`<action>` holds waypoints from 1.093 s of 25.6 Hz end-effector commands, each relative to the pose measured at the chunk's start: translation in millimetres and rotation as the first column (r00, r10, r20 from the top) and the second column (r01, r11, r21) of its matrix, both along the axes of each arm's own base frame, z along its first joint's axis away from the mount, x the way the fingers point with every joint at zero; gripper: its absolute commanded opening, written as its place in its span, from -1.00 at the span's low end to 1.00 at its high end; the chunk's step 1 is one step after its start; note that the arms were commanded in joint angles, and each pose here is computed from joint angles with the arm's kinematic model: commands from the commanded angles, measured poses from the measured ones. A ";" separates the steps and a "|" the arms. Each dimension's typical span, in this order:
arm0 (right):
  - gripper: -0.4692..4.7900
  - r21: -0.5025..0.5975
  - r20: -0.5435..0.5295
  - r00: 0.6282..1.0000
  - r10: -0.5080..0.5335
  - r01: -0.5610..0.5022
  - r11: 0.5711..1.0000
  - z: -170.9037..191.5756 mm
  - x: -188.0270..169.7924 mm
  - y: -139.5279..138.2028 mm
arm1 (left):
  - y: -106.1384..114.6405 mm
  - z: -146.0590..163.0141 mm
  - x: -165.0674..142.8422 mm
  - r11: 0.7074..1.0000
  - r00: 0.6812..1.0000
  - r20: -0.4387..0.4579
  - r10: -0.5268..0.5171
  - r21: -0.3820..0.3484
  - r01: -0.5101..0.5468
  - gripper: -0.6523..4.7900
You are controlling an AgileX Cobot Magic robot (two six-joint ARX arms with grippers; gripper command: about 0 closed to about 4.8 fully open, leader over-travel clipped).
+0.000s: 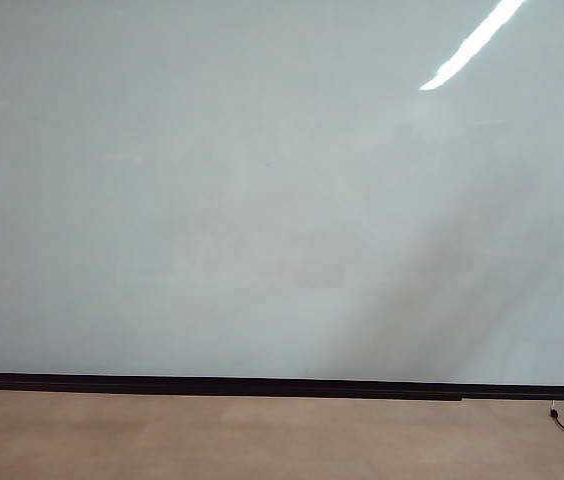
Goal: Pick up the pen on the shelf to the right of the whiteboard and draw a cross mark.
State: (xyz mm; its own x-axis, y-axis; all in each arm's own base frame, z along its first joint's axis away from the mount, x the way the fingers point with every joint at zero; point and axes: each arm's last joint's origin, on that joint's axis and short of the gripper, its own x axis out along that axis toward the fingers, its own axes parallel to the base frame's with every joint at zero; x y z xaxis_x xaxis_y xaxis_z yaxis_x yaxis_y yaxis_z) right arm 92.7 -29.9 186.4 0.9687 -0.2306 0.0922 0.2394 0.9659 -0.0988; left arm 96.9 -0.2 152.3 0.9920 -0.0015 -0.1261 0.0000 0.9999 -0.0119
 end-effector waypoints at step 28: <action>0.45 -0.043 -0.034 0.987 0.157 -0.158 0.987 5.0 65.4 -45.7 | -0.1 1.7 0.0 1.000 1.000 0.011 -0.004 0.003 0.004 -0.78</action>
State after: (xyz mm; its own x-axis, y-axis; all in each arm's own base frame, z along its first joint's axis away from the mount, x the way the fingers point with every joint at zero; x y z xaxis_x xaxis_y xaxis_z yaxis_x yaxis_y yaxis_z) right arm 156.3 -74.7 187.4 0.9965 -0.0799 0.0237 0.0822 0.9891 -0.1223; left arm 96.9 -0.2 152.3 0.9920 -0.0015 -0.1261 0.0000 0.9999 -0.0123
